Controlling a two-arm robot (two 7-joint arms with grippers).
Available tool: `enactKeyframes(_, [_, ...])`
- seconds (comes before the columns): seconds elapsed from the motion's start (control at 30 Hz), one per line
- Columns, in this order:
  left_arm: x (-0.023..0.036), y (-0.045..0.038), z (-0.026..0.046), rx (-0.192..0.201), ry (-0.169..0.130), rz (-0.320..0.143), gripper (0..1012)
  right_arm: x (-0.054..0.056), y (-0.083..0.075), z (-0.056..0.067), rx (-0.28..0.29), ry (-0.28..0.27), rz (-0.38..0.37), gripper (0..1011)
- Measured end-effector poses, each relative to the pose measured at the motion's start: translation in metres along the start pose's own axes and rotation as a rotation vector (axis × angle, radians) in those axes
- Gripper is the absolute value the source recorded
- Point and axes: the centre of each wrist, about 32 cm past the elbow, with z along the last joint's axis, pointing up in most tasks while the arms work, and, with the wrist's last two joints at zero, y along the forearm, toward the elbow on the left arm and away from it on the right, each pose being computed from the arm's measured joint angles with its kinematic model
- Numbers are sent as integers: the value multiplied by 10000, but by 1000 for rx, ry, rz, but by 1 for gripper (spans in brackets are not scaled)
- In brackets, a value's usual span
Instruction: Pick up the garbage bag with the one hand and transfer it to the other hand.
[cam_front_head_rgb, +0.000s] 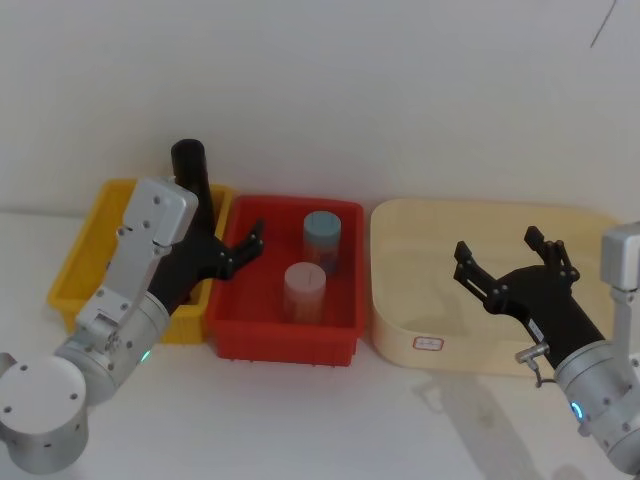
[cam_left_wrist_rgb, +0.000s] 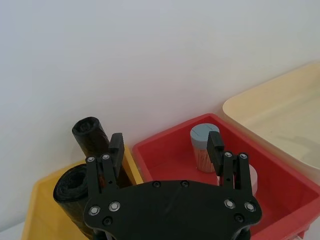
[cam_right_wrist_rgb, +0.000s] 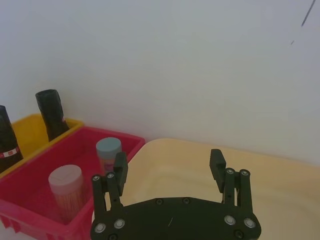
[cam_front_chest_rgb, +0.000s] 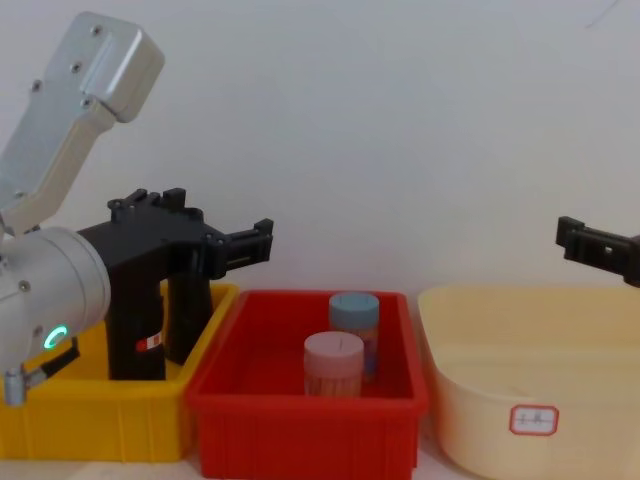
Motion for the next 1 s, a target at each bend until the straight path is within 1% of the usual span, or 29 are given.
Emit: enactKeyframes(1.0, [0,0,0,0,0,0,1001,0,0,0,0,0,0,1001])
